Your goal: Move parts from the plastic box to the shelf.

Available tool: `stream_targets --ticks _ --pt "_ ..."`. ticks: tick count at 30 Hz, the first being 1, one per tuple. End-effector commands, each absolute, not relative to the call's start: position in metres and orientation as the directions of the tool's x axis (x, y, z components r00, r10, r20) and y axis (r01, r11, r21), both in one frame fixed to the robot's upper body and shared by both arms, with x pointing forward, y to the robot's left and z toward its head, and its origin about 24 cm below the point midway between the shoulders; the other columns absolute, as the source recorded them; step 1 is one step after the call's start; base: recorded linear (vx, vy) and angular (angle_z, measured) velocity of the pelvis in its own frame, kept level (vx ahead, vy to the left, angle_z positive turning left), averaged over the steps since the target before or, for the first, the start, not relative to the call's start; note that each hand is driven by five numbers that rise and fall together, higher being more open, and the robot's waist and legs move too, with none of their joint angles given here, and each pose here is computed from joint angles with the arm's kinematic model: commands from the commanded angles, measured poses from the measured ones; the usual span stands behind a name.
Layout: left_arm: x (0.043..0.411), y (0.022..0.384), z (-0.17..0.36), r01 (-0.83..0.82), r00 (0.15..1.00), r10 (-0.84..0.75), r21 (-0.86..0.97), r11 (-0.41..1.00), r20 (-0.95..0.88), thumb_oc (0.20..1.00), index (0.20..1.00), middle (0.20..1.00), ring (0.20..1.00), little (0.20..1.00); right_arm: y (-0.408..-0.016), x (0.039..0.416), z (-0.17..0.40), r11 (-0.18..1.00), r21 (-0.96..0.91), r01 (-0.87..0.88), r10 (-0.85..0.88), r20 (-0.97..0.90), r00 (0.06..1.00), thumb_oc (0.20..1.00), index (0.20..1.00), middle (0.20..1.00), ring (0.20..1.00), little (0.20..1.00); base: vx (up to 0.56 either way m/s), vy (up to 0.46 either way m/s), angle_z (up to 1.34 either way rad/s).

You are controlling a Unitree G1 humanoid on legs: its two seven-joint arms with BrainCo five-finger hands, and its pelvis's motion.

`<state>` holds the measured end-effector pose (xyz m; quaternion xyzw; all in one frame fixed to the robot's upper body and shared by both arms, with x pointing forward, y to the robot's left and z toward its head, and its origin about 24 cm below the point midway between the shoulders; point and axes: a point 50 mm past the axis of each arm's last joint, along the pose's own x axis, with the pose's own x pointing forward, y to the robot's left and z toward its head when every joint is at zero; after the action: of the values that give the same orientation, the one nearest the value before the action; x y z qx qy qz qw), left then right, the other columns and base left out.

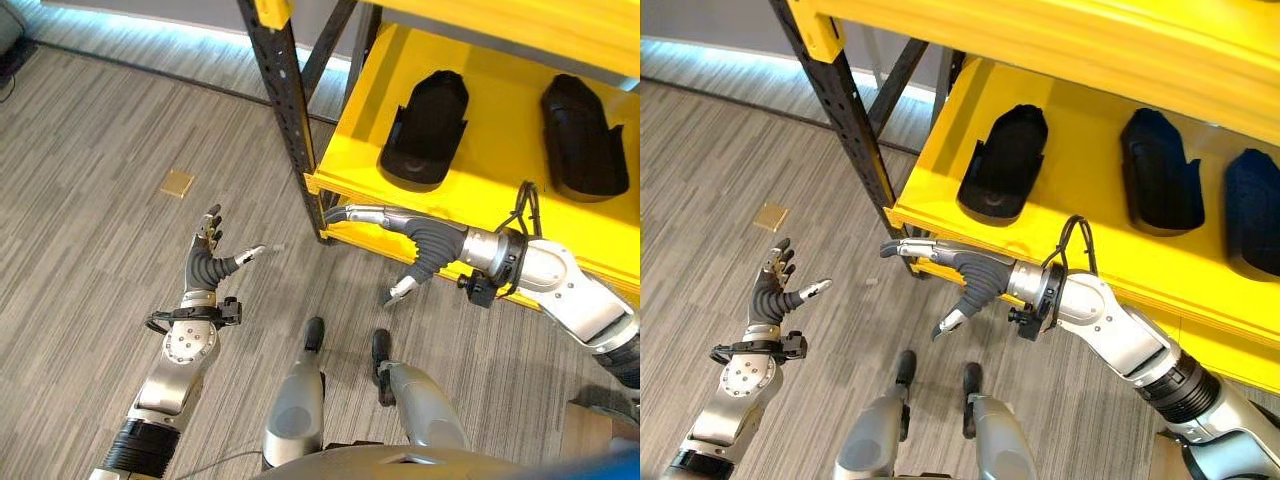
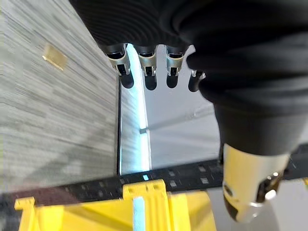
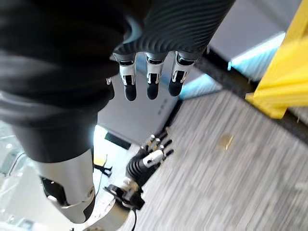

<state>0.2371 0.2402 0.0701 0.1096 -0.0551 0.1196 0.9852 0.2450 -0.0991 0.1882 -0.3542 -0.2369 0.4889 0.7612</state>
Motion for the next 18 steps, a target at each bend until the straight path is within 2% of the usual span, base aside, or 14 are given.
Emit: stream_targets --ticks 1,5,7,9,18 --pt "0.232 0.250 0.082 -0.250 0.957 0.210 0.200 0.947 0.199 1.000 1.000 1.000 1.000 1.000 -0.094 0.249 0.198 0.275 -0.797 -0.538 0.908 0.031 0.418 1.000 1.000 1.000 1.000 1.000 0.03 -0.018 0.00" --pt "0.226 0.261 0.071 -0.295 0.951 0.267 0.206 0.933 0.155 1.000 1.000 1.000 1.000 1.000 -0.097 0.262 0.189 0.309 -0.797 -0.519 0.868 0.013 0.496 1.000 1.000 1.000 1.000 1.000 0.07 -0.020 0.01" --pt "0.224 0.268 0.068 -0.307 0.949 0.280 0.231 0.923 0.142 1.000 1.000 1.000 1.000 1.000 -0.107 0.273 0.183 0.348 -0.835 -0.426 0.802 0.030 0.596 1.000 1.000 1.000 1.000 1.000 0.09 -0.028 0.01" --pt "0.224 0.270 0.068 -0.309 0.949 0.282 0.241 0.920 0.139 1.000 1.000 1.000 1.000 1.000 -0.113 0.277 0.182 0.368 -0.843 -0.393 0.773 0.042 0.633 1.000 1.000 1.000 1.000 1.000 0.02 -0.005 0.00" --pt "0.224 0.273 0.066 -0.302 0.953 0.280 0.267 0.915 0.119 1.000 1.000 1.000 1.000 1.000 -0.133 0.282 0.182 0.363 -0.882 -0.302 0.702 0.045 0.710 1.000 1.000 1.000 1.000 1.000 0.00 0.000 0.00"
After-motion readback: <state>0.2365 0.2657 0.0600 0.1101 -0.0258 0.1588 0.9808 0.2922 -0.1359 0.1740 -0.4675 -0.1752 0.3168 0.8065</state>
